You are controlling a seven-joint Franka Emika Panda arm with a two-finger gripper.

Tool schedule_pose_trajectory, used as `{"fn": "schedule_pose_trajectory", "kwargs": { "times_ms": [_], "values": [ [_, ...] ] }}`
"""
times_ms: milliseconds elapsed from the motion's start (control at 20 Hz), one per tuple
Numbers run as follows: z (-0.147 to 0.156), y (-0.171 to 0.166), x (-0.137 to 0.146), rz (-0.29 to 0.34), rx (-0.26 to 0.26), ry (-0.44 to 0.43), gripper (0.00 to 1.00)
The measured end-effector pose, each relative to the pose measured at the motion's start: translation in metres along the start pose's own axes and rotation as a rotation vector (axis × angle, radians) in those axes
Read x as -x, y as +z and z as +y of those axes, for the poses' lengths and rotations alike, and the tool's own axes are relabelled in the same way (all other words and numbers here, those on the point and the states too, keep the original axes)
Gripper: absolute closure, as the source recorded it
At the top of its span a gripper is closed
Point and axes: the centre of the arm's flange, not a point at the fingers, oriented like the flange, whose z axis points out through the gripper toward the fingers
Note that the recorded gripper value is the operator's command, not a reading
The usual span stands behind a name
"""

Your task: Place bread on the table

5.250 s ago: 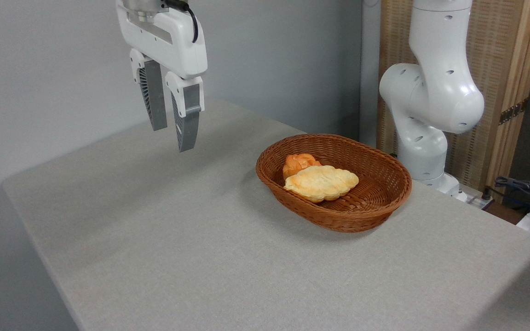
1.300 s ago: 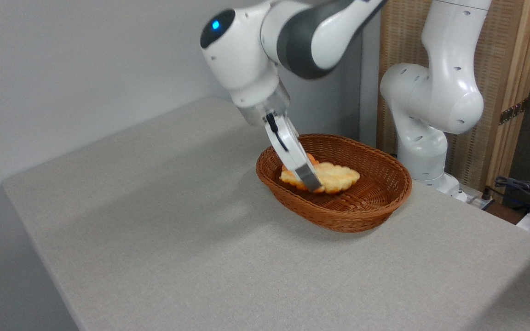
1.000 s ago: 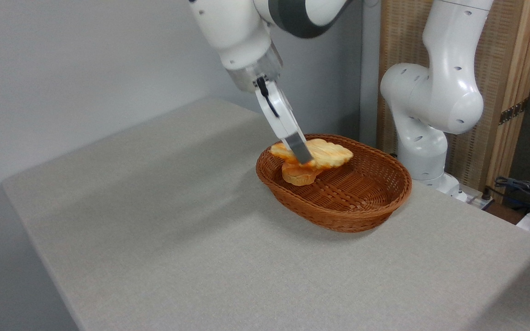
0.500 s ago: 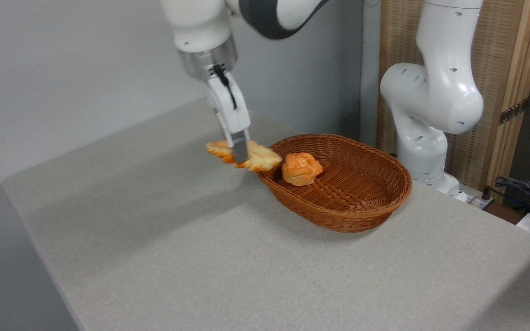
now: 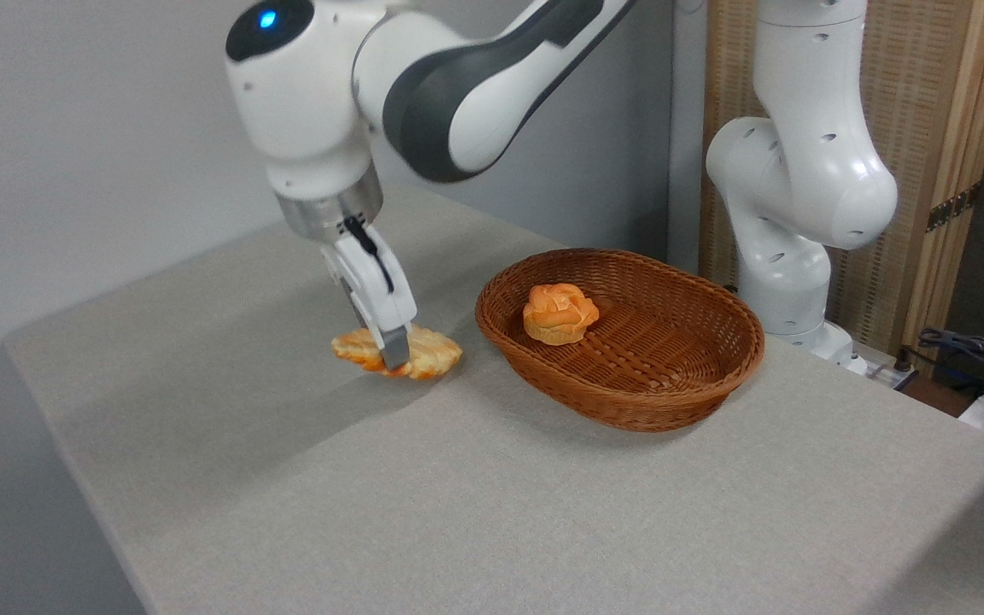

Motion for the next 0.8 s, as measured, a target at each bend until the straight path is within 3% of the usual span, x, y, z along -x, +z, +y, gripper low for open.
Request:
{"fn": "schedule_pose_trajectory", "kwargs": {
  "times_ms": [200,400,800],
  "values": [
    [-0.002,0.016,-0.014,-0.004,-0.006,0.015,0.0],
    [-0.005,0.008,-0.018,0.01,-0.042,0.024,0.0],
    [0.005,0.005,-0.028,-0.034,-0.099,0.075,0.0]
  ]
}}
